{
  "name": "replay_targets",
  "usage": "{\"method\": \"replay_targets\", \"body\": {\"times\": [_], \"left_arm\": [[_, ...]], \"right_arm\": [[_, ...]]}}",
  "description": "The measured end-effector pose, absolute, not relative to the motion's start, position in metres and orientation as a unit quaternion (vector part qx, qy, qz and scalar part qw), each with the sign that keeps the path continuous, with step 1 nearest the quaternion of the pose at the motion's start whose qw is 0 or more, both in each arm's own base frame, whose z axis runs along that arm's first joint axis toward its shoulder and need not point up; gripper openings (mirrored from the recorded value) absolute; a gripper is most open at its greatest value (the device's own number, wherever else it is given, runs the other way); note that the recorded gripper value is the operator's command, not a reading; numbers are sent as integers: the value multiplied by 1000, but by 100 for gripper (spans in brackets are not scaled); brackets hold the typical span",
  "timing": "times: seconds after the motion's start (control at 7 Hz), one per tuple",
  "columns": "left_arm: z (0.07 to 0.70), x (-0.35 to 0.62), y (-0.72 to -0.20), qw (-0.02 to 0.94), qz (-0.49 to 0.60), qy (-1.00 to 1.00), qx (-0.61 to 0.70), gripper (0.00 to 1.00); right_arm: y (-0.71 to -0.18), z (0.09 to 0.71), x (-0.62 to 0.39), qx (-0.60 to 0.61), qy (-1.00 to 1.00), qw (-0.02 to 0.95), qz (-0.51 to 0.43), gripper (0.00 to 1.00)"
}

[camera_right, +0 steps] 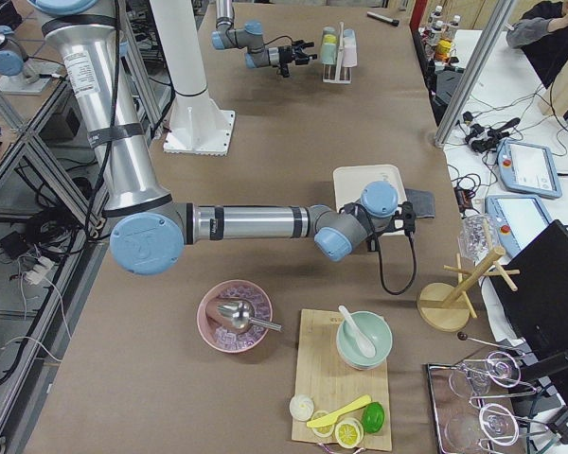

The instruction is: Pick up and place green cup on tray

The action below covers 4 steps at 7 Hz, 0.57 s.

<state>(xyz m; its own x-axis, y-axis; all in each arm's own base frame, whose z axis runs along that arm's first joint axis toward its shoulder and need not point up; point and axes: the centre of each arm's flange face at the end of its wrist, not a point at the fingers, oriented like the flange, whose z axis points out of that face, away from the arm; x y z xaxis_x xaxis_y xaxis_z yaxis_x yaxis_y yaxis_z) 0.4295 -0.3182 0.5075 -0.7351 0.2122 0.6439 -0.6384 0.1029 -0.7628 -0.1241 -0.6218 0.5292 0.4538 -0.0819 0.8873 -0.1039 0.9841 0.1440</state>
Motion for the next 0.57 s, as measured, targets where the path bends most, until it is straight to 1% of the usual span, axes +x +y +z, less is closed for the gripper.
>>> {"method": "replay_targets", "body": {"times": [0.29, 0.57], "left_arm": [[510, 436, -342, 326, 640, -680, 151, 98], [507, 432, -358, 333, 630, -686, 147, 98]], "right_arm": [[-649, 461, -162, 79, -549, 832, 11, 0], [-652, 404, -229, 67, -569, 820, 2, 0]]}}
